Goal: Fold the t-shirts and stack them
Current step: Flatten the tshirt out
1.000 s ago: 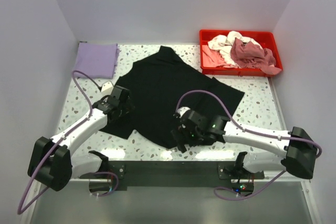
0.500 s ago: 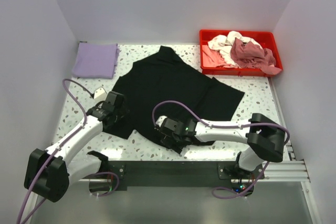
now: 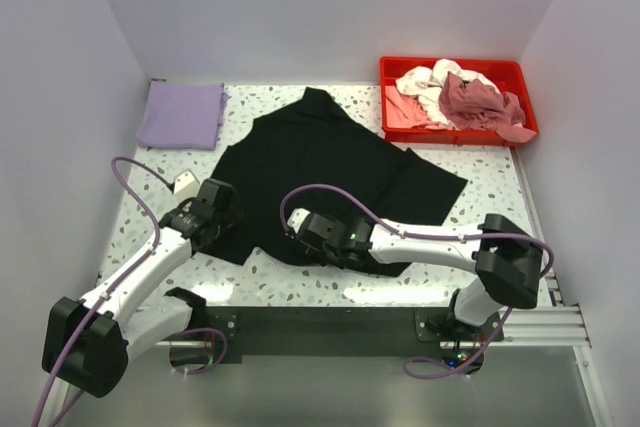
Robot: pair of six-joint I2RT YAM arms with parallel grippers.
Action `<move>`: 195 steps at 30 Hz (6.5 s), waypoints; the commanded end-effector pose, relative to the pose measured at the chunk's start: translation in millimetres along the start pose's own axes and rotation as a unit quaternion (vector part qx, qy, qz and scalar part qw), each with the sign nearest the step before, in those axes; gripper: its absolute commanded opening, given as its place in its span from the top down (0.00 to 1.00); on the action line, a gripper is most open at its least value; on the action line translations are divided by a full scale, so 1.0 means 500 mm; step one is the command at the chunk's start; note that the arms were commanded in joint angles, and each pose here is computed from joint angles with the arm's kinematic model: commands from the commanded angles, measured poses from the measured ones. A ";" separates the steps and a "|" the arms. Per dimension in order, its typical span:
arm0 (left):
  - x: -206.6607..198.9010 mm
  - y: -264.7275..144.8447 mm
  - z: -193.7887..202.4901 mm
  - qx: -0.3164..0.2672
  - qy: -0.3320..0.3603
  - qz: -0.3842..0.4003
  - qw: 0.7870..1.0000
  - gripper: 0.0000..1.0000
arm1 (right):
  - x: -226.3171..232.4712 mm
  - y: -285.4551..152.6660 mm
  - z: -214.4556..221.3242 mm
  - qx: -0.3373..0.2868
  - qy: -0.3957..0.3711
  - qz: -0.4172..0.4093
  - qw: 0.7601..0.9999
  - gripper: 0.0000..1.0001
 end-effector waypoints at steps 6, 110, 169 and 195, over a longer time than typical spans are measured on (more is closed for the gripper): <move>-0.002 -0.004 -0.021 -0.025 -0.012 -0.006 1.000 0.00 | -0.164 -0.063 -0.058 -0.036 -0.020 0.055 0.998 1.00; 0.050 0.055 0.005 0.036 -0.066 0.027 0.997 1.00 | -0.250 0.047 -0.098 -0.223 0.497 0.015 0.838 0.68; 0.050 0.013 -0.025 0.000 -0.085 0.059 0.995 1.00 | 0.030 -0.014 0.158 0.103 0.281 -0.051 0.953 0.21; -0.065 -0.058 -0.144 -0.070 -0.109 0.153 0.980 1.00 | -0.129 -0.115 0.106 0.017 0.338 0.048 0.940 1.00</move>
Point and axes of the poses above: each gripper's point midway between its finger pads, its own y axis out along the fingers, its own x axis along the line the jaws close on, z = x × y, the point moved 6 cm from there along -y, back along the fingers, and after that the axes turned 14 degrees about -y, right-handed, at the moved point
